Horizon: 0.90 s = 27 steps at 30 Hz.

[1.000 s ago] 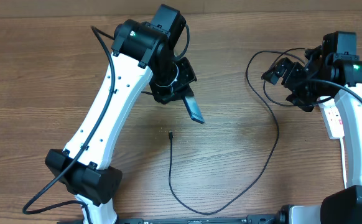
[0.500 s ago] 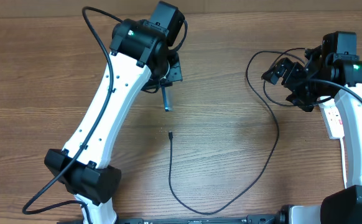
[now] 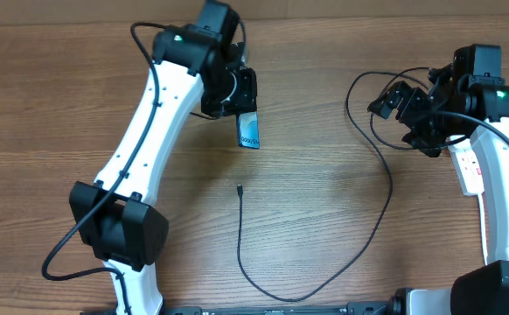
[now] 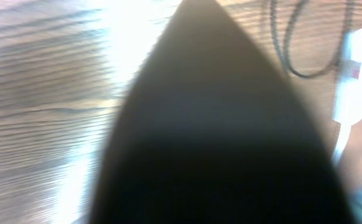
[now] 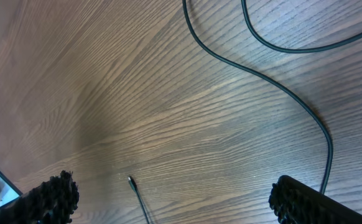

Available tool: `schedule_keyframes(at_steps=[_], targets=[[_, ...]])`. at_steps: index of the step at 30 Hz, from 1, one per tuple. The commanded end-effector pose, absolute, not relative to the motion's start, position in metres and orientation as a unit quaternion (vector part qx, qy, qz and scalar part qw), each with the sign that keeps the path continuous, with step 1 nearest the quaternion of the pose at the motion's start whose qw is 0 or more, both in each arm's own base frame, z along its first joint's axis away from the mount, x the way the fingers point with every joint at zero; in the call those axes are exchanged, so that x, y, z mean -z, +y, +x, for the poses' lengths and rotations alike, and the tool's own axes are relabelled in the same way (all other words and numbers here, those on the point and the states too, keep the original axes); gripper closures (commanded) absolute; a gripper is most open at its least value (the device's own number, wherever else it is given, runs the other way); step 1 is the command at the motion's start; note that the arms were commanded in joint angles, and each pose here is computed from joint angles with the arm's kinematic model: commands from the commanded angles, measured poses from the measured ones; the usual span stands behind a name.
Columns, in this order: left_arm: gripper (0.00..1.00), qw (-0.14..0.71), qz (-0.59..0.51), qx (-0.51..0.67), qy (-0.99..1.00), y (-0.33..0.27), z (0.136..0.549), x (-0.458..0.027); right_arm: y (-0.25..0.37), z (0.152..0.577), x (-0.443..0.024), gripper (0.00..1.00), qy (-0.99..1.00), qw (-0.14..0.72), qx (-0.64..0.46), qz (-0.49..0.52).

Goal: Plug charger to phone and switch on socket

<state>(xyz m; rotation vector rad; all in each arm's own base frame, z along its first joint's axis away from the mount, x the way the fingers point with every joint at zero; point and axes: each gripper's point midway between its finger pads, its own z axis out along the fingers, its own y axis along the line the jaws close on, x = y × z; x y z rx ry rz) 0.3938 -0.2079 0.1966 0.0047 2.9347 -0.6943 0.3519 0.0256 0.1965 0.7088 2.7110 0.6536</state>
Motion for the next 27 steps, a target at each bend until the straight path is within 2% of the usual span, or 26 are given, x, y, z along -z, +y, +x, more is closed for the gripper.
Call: schedule_keyframes(at_steps=[1,9,15,19,23,27], targets=[[0.96,0.019,0.039,0.320,0.947,-0.208,0.379,-0.196,0.025,0.354,-0.202,0.00,0.935,0.143,-0.223,0.238],[0.95,-0.010,0.105,0.504,0.857,-0.202,0.356,-0.195,0.025,0.354,-0.202,0.00,0.934,0.143,-0.223,0.238],[0.96,0.015,0.070,0.614,0.786,-0.174,0.353,-0.190,0.025,0.354,-0.202,0.00,0.934,0.143,-0.223,0.238],[0.96,0.031,0.036,0.635,0.771,-0.154,0.356,-0.177,0.025,0.354,-0.202,0.00,0.934,0.143,-0.223,0.238],[0.96,0.043,0.053,0.647,0.760,-0.156,0.342,-0.163,0.025,0.354,-0.202,0.00,0.935,0.143,-0.223,0.238],[0.96,0.113,0.094,0.695,0.704,-0.161,0.334,-0.168,0.025,0.354,-0.202,0.00,0.935,0.143,-0.223,0.238]])
